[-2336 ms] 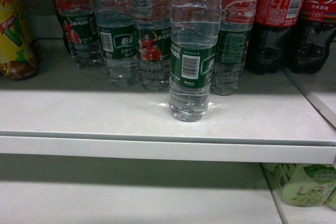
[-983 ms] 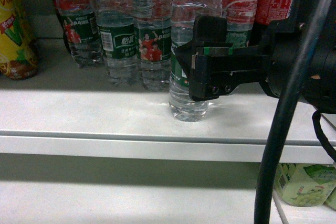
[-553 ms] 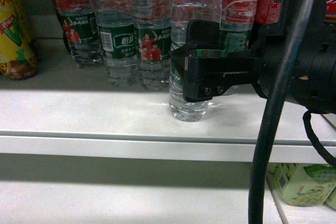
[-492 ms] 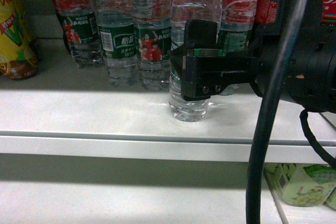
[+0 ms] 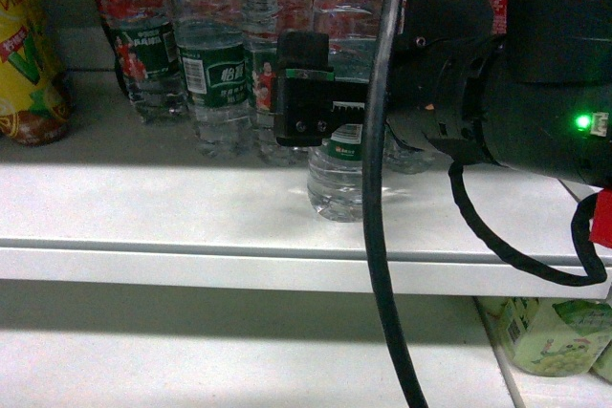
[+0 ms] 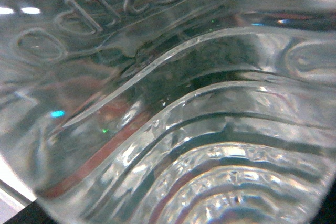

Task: Move water from second to third shelf

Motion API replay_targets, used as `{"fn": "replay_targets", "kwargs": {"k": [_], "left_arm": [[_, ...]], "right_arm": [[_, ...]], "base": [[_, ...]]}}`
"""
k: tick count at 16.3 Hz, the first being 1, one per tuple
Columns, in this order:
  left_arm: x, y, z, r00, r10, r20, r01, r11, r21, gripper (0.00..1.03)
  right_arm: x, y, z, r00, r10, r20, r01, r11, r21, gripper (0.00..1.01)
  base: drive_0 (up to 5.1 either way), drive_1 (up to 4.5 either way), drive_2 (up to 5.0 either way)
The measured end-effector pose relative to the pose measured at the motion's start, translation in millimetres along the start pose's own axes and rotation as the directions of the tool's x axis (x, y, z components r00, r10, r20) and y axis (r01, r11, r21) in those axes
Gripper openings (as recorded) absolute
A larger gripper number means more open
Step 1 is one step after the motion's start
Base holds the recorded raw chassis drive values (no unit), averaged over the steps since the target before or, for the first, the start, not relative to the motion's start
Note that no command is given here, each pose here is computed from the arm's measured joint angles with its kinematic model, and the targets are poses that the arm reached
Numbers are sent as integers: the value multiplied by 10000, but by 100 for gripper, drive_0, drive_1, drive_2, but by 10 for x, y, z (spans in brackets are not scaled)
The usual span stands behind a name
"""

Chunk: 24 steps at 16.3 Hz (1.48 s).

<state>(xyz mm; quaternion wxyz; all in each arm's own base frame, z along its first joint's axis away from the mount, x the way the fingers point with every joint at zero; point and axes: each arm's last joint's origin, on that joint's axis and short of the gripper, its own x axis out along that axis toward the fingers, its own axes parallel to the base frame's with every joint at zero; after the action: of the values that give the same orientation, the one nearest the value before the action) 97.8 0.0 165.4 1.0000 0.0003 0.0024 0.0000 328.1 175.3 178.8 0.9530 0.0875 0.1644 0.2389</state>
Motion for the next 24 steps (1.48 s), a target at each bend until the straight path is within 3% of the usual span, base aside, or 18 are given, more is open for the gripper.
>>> {"fn": "replay_targets", "kwargs": {"k": [1,4,7,10,15,21,24], "left_arm": [[0,0,0,10000,0,0,0,10000,0,98],[0,0,0,10000,4,0,-4,10000,0,98],[0,0,0,10000,4,0,-4,10000,0,98],[0,0,0,10000,0,0,0,10000,0,98],[0,0,0,10000,0,0,0,10000,0,98],[0,0,0,10000,0,0,0,10000,0,98],[0,0,0,10000,0,0,0,10000,0,98]], "right_arm": [[13,14,-1,10000,-41,18,41,10000,-13,96],[26,22,-29,9998,-184,-41,183,9997,-132,63],[15,19,-39,9997,-254,9,254,9991,-344,45],[-76,19,-53,9997,-236,32,238,9980,-581,42],[-701,-71,-178,9996,-238,-163,220,9946,-1016,42],[-963,-192,-201,9983,-580,26,579,9929,-1039,42],[-1218,-314,-193,9954,-896,352,926,9912,-943,42]], "base": [[0,0,0],[0,0,0],[0,0,0],[0,0,0],[0,0,0],[0,0,0],[0,0,0]]}}
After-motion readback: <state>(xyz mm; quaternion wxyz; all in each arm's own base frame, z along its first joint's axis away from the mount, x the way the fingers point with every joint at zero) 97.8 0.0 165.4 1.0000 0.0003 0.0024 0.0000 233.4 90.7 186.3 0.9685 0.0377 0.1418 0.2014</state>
